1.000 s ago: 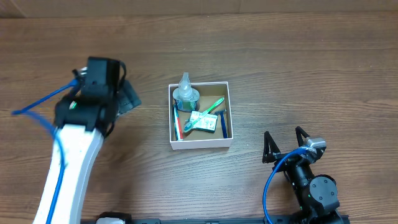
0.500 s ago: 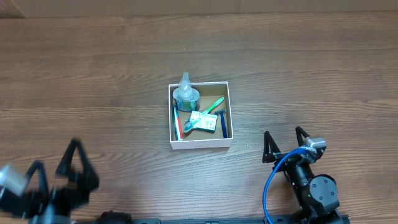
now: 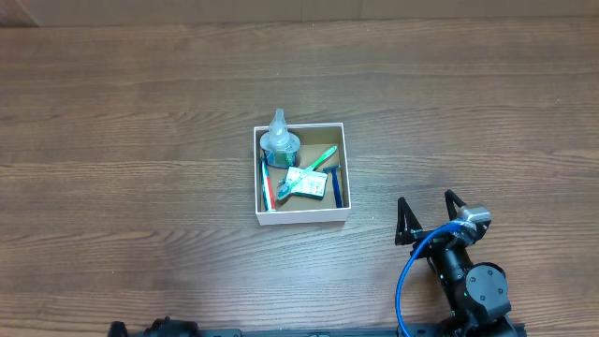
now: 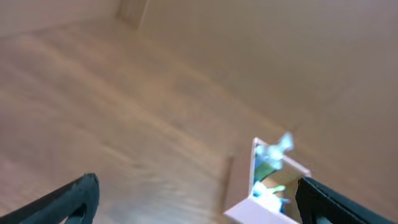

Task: Pack container

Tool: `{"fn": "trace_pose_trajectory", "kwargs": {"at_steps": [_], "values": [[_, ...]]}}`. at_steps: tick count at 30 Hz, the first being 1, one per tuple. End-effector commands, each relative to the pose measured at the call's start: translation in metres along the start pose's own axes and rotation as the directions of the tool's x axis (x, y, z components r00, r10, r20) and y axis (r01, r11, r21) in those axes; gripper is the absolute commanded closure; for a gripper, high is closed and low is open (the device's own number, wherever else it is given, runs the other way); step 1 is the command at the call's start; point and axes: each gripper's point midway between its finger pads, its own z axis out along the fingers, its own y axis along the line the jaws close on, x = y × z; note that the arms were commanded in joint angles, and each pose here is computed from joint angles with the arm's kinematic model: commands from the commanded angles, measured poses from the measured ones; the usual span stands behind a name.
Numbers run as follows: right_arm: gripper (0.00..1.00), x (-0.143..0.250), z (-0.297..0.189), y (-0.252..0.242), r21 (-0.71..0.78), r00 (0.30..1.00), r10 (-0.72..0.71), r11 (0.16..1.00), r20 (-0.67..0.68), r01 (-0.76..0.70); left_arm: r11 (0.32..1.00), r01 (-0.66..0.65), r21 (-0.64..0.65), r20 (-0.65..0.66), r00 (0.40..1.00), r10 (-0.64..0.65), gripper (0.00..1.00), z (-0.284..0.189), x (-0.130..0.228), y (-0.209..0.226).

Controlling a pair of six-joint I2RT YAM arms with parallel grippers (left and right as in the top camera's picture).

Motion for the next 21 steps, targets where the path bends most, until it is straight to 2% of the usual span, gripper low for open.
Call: {"fn": "trace_pose_trajectory", "kwargs": {"at_steps": [1,5,12,14,16,18,21], "values": [[0.0,-0.003,-0.001,0.0,-0.002,1.0,-0.001,1.0,0.015,0.001,0.998,-0.009,-0.067,0.045,0.999,0.012,0.0,0.0,0.008,0.016],[0.0,-0.003,-0.001,0.0,-0.002,1.0,-0.001,1.0,0.015,0.001,0.995,0.021,-0.098,0.109,0.994,-0.01,0.0,0.016,-0.001,0.009],[0.0,-0.003,-0.001,0.0,-0.002,1.0,-0.001,1.0,0.015,0.001,1.0,0.021,0.014,0.174,0.985,-0.023,0.0,0.092,-0.007,-0.024],[0.0,-0.003,-0.001,0.0,-0.002,1.0,-0.001,1.0,0.015,0.001,0.988,-0.1,0.121,0.19,0.979,0.076,0.0,0.127,0.002,-0.048],[0.0,-0.003,-0.001,0.0,-0.002,1.0,-0.001,1.0,0.015,0.001,0.947,-0.232,0.224,0.224,0.958,0.181,0.0,0.153,0.017,-0.069],[0.0,-0.003,-0.001,0.0,-0.002,1.0,-0.001,1.0,0.015,0.001,0.929,-0.267,0.257,0.238,0.949,0.207,0.0,0.176,0.034,-0.071],[0.0,-0.003,-0.001,0.0,-0.002,1.0,-0.001,1.0,0.015,0.001,0.934,-0.266,0.238,0.195,0.955,0.223,0.0,0.203,0.063,-0.056]]}}
